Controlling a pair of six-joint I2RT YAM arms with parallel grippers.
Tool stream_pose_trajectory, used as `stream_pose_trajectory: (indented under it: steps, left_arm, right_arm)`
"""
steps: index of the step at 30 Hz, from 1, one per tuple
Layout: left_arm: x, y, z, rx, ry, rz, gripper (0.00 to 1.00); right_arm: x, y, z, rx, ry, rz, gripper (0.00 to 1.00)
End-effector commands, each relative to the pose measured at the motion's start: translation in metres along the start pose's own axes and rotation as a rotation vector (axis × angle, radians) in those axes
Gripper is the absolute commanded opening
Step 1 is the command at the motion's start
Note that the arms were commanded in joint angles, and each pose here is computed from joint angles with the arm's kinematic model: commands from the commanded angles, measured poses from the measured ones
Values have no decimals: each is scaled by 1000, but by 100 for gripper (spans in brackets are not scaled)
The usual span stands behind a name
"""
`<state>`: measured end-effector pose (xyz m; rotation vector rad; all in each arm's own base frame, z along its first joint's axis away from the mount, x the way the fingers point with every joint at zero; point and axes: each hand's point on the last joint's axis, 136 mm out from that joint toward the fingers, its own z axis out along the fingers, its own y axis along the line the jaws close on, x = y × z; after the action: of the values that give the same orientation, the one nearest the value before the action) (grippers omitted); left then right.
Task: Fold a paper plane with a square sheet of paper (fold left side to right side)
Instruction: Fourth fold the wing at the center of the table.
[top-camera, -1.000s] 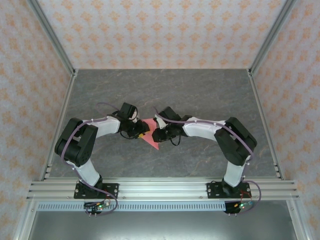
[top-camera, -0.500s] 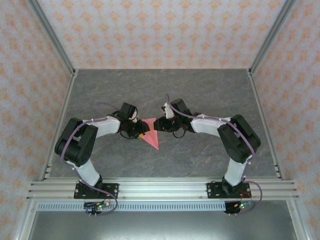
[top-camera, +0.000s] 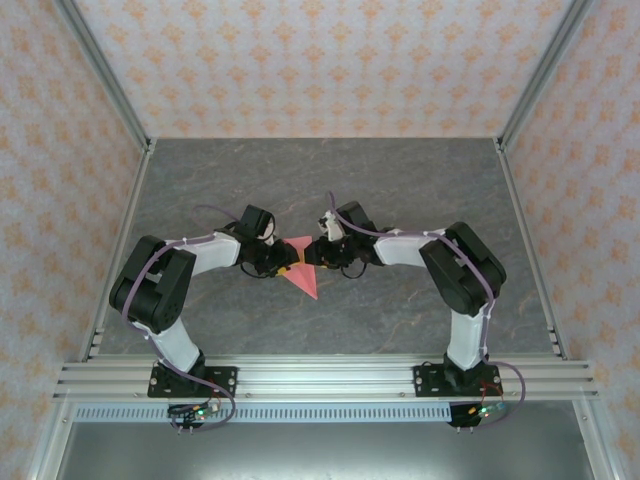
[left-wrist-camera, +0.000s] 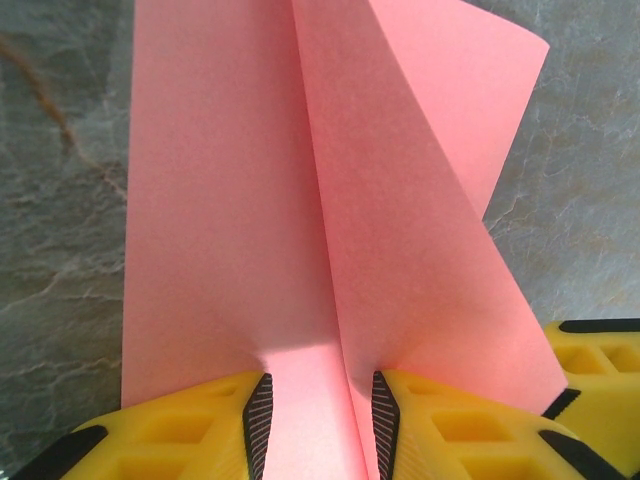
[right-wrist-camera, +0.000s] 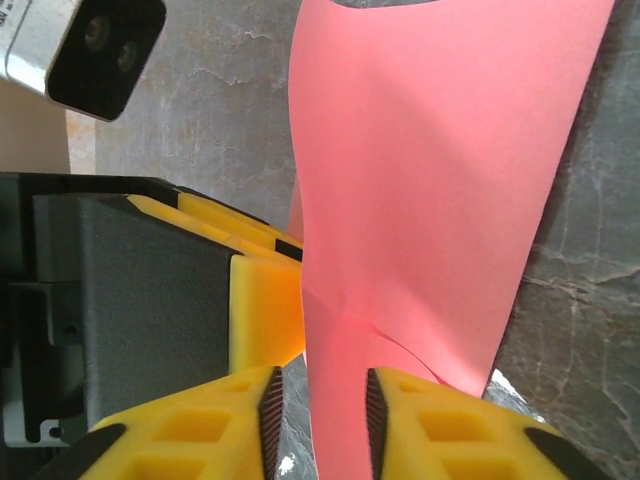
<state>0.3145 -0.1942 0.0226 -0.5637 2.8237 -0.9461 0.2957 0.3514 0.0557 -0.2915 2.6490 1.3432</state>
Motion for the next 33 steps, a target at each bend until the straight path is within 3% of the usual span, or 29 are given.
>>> stream_pose_trajectory:
  steps: [1,5,8,33]
  left_arm:
    - [2,12,4,-45,-5,9,36]
    - [2,12,3,-45,-6,9,36]
    - [2,12,3,-46,-6,8,36]
    - [2,11,3,-46,-3,11,36]
  right_arm:
    - [-9,13,4,-37,-9,-28,24]
    - [-8,7,4,-3,-10,-29,8]
    - [-6,0,2,37,-10,-35,4]
    - [2,-30,8,164,38,-23,2]
